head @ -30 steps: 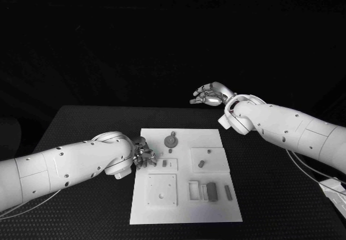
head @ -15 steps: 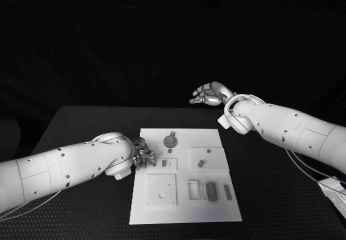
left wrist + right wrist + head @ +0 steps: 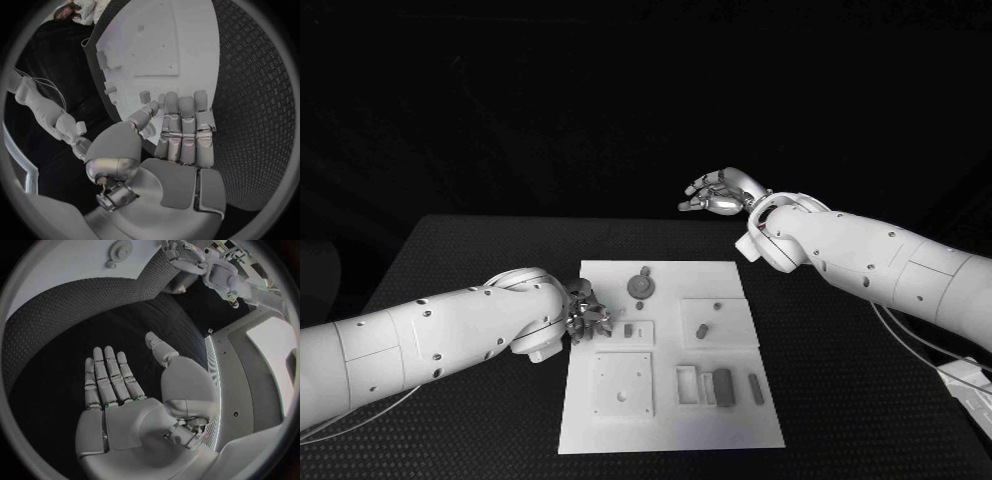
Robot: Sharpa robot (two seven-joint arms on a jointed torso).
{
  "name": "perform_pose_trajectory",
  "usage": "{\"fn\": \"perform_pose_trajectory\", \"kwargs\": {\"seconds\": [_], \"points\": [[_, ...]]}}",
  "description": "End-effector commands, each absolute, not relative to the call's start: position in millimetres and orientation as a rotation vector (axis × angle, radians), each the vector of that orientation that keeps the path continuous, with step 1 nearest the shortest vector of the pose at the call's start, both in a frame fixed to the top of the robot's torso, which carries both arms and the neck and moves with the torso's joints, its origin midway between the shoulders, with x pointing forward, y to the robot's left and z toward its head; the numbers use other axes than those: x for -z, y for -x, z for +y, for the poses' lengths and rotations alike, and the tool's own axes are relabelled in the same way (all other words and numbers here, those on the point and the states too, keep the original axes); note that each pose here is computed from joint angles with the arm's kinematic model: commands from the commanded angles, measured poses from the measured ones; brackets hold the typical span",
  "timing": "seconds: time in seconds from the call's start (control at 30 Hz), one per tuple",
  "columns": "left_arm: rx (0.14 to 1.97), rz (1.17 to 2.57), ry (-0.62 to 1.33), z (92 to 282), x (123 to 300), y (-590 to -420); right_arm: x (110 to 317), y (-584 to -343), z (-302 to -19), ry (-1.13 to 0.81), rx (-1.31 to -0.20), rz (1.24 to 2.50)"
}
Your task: Assemble the parts on the task board
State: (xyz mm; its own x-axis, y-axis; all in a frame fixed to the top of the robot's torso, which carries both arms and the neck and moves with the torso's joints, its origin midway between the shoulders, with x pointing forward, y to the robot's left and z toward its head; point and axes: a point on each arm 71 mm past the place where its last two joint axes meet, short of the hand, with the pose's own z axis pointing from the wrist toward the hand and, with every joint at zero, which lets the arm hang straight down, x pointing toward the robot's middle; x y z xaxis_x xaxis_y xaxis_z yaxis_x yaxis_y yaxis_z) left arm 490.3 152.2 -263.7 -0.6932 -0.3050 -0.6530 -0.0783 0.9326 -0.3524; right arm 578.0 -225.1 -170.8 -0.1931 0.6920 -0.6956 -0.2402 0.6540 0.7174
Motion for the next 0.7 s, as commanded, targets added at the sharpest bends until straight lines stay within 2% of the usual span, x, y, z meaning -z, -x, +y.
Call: {"fn": "perform_pose_trajectory", "kwargs": {"seconds": [0.03,0.7], "points": [[0.381,2.342,0.233,148.8,266.9,-487.8,170.8,-577.5,-223.4,-0.379,-0.890,1.556],[0.378,2.344,0.215,146.1,267.3,-488.5,170.8,-576.8,-222.8,-0.377,-0.894,1.558]]}}
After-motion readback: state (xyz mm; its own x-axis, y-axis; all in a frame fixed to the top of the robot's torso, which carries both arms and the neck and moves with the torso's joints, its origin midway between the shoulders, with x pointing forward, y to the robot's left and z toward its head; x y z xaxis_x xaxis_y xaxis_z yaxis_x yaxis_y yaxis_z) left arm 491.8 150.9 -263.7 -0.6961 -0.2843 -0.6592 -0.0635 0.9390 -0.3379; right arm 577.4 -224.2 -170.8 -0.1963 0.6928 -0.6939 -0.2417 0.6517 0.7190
